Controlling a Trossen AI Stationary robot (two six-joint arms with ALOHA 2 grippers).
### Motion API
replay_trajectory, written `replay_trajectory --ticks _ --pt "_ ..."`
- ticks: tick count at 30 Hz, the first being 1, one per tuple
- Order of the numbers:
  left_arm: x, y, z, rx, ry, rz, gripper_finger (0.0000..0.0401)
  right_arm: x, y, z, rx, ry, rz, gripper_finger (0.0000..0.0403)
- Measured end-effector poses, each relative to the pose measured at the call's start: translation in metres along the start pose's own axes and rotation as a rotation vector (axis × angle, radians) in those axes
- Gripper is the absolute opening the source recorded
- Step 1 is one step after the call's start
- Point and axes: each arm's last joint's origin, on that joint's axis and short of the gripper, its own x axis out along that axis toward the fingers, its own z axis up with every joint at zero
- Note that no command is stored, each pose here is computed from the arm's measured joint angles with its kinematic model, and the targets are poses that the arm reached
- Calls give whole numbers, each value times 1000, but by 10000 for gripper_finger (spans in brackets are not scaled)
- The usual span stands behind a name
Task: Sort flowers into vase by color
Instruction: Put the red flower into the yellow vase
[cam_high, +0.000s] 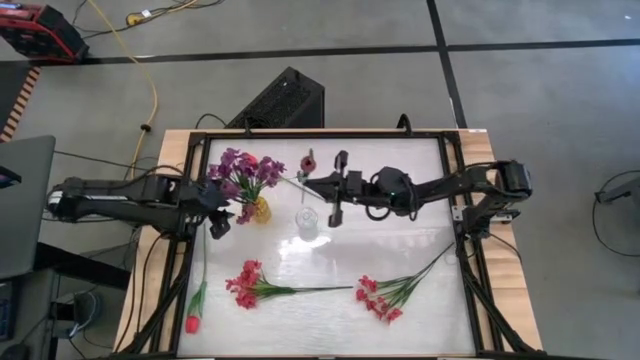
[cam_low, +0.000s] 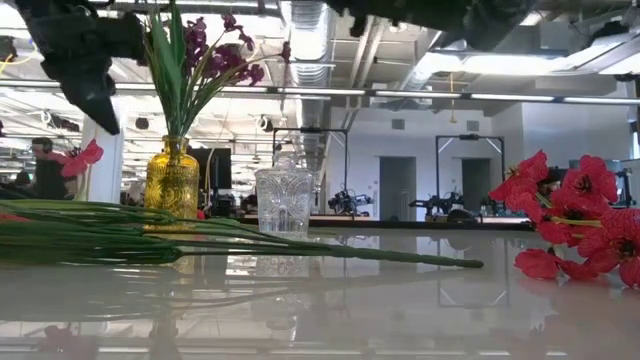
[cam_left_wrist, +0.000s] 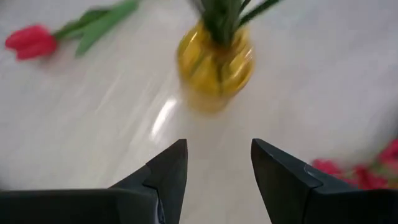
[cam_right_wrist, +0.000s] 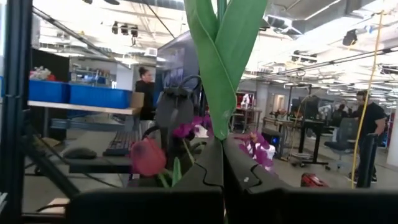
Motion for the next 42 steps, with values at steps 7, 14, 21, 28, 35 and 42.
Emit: replay_trajectory --ticks 7,14,21,28,35,42 --pt "38 -13 9 112 161 73 166 -40 2 -6 17 -57 -1 15" --pt "76 -25 19 236 241 148 166 -61 10 -9 36 -93 23 15" --pt "87 -28 22 244 236 176 166 -63 17 -7 43 -84 49 15" --pt "70 -25 22 227 166 153 166 -63 16 -9 37 -62 47 15" --pt "42 -17 22 190 29 110 166 -63 16 -9 37 -67 46 15" --pt "17 -6 19 138 -96 75 166 -63 16 -8 41 -74 45 15"
